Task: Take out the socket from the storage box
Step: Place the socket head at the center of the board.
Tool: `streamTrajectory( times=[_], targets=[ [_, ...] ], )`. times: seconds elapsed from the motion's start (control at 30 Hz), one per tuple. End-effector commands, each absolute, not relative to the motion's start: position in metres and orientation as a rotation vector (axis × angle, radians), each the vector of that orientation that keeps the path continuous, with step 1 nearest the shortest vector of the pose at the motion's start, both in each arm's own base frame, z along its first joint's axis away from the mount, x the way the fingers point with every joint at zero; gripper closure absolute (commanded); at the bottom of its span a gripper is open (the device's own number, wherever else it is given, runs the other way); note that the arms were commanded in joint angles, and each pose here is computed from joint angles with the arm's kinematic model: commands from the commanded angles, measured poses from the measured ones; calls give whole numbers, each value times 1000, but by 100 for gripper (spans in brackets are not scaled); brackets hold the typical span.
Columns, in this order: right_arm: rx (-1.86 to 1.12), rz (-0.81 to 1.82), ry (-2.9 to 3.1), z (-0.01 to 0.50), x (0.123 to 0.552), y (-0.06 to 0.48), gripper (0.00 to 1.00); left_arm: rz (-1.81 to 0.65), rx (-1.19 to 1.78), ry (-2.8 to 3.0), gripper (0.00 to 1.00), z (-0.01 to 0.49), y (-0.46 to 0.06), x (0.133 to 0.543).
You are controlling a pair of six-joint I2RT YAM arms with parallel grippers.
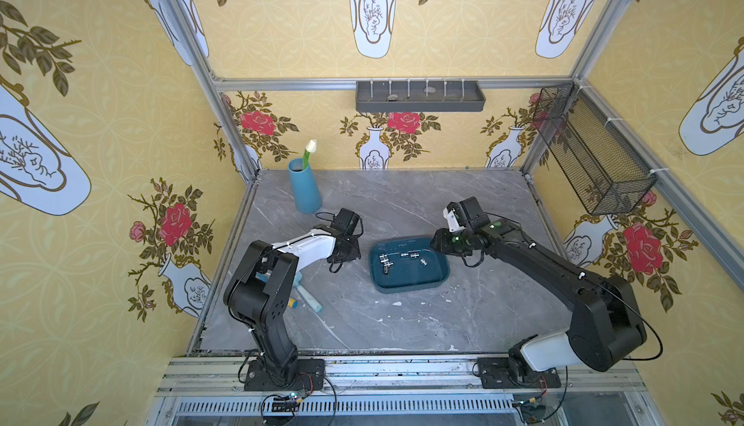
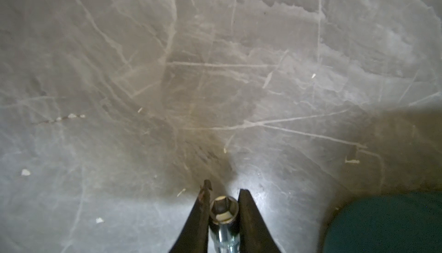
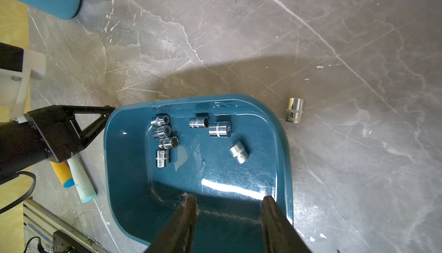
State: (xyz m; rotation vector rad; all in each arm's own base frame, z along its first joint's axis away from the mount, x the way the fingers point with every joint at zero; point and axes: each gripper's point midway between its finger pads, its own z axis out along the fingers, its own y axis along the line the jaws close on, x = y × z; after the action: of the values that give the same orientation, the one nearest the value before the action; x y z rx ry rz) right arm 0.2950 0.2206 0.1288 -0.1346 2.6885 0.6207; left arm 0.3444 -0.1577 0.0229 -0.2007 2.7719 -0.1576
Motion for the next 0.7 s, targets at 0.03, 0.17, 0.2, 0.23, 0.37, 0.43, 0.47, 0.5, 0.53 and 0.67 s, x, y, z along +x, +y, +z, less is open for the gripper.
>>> streamTrajectory(
  times=[0.03,0.17,0.2,0.23,0.37,0.43,0.47,0.5,0.53,0.67],
  targets=[
    [-139,605,2684,132,297,221,51,-141,-211,2766,80,18,-157,351],
    [-142,602,2680,132,297,222,51,-130,-213,2775,77,15,-157,351],
    [-142,604,2679,132,297,222,51,-129,-213,2775,75,14,-157,351],
    [-145,603,2679,132,297,223,51,-125,-213,2773,72,15,-156,351],
    [-149,602,2679,132,297,224,50,-139,-207,2774,60,16,-158,351],
    [-150,602,2679,132,297,224,50,-140,-208,2771,57,19,-158,351],
    [-152,602,2678,133,297,225,50,-145,-208,2765,56,21,-159,352],
    [-153,605,2676,134,297,225,49,-147,-204,2762,55,23,-159,352],
    [-152,605,2676,134,297,225,49,-148,-204,2759,55,24,-159,352],
    [-158,607,2674,136,298,226,49,-152,-197,2747,53,33,-159,354]
  ],
)
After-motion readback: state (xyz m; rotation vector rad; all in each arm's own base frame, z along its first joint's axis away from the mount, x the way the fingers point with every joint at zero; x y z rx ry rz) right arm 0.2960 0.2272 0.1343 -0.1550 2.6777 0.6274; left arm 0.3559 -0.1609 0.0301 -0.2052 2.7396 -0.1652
